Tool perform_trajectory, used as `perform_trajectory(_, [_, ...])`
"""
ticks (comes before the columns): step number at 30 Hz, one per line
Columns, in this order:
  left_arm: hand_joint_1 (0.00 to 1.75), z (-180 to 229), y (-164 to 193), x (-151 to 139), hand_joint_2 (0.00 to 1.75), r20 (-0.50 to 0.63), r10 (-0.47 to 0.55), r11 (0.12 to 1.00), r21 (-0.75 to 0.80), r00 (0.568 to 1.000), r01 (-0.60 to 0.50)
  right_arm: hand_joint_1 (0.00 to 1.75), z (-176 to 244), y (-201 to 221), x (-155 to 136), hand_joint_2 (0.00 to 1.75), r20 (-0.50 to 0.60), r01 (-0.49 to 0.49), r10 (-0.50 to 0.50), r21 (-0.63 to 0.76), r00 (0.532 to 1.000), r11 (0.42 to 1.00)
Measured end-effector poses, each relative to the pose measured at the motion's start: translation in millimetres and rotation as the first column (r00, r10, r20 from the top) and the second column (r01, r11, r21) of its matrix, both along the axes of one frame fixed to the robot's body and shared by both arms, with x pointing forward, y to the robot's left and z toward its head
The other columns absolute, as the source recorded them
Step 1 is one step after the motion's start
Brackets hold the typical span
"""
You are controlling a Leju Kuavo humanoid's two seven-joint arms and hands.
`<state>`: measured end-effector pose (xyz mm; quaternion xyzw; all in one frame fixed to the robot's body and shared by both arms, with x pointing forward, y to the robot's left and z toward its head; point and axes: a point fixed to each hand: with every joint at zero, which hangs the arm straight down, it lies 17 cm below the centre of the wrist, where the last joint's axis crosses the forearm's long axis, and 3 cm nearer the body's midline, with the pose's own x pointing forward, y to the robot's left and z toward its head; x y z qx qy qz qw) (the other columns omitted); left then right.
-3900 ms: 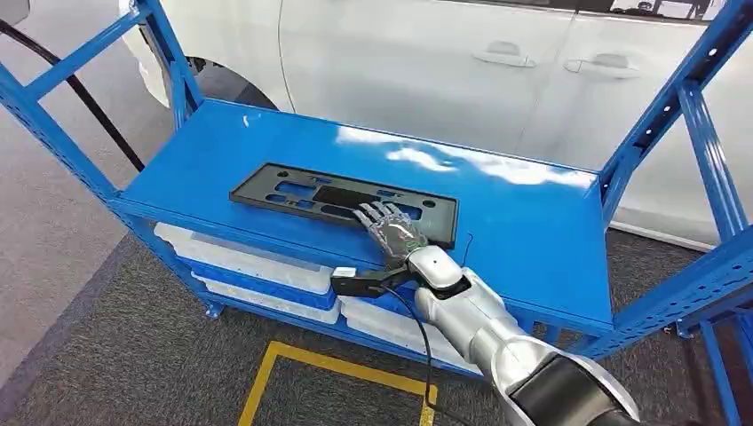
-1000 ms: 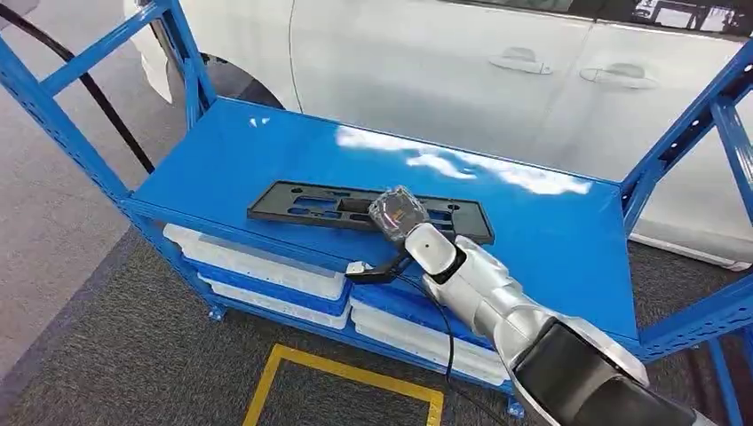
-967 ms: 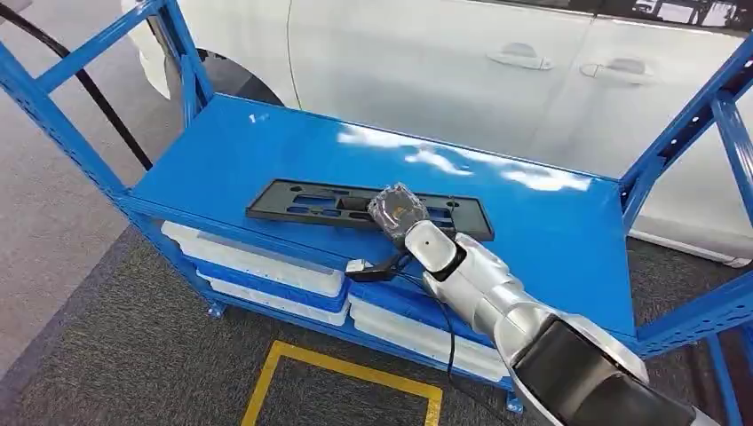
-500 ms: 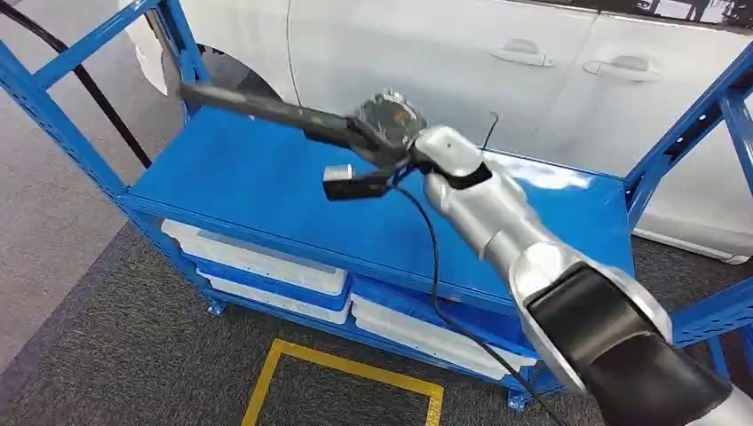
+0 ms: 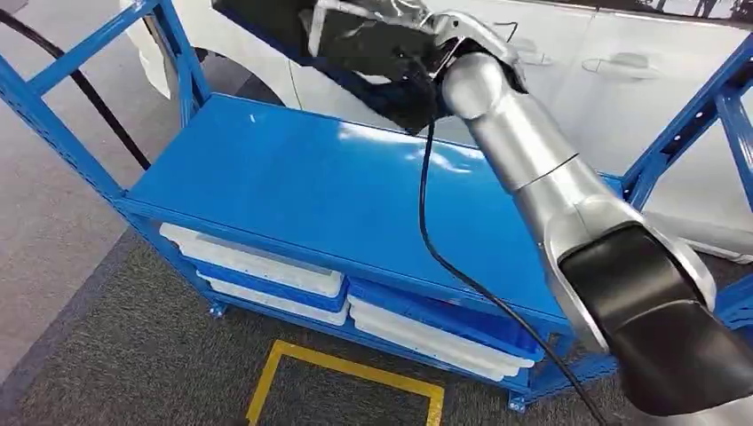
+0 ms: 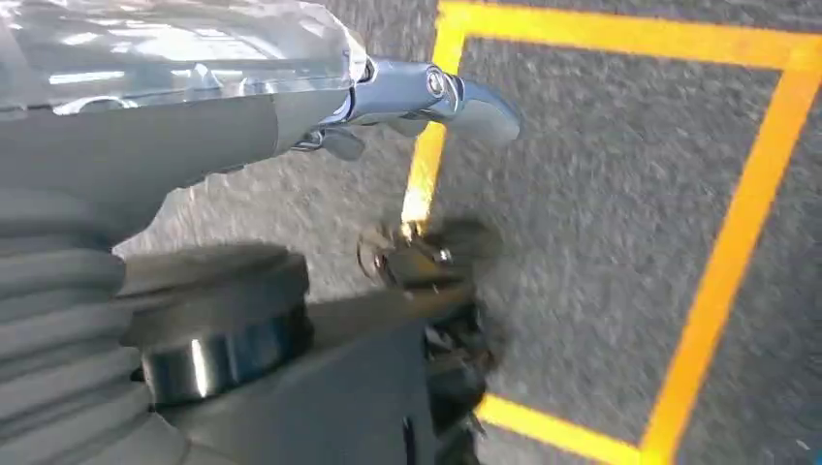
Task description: Take the parts from the cabinet and place them on the table.
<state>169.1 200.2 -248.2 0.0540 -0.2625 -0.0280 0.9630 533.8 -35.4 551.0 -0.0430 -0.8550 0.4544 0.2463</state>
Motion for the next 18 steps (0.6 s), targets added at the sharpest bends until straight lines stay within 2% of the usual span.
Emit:
perform_trajectory(1, [0.0,0,0,-1,0.0,-0.004,0.015,1.0,-0.011,1.0,-0.015,1.75,9,1,-13,1.75,-0.074,-0.091,0.097,0.073,0.993,0.993])
perform_trajectory(2, [0.0,-1,0,-2,1.75,-0.01,0.028,0.999,-0.019,1.0,-0.028,1.75,15,-1,-25,1.75,-0.138,-0.175,0.195,0.142,0.971,0.974])
perform_trajectory(3, [0.0,-1,-1,-3,1.75,-0.015,0.037,0.999,-0.026,0.999,-0.037,1.75,15,-5,-33,1.75,-0.186,-0.232,0.267,0.189,0.946,0.954])
perform_trajectory(5, [0.0,-3,0,-7,1.75,-0.03,0.055,0.998,-0.034,0.998,-0.056,1.75,4,-15,-48,1.75,-0.278,-0.334,0.416,0.297,0.866,0.894])
perform_trajectory(8, [0.0,-5,3,-13,1.75,-0.045,0.081,0.996,-0.042,0.996,-0.083,1.75,-25,-37,-58,1.75,-0.346,-0.382,0.529,0.412,0.775,0.827])
perform_trajectory(14, [0.0,-7,3,-19,1.75,-0.058,0.102,0.993,-0.052,0.993,-0.105,1.75,-69,-67,-67,1.75,-0.389,-0.361,0.567,0.487,0.726,0.796])
perform_trajectory(18, [0.0,-11,5,-29,1.75,-0.101,0.093,0.995,-0.033,0.991,-0.097,1.75,-100,-81,-73,1.75,-0.404,-0.325,0.55,0.504,0.731,0.801])
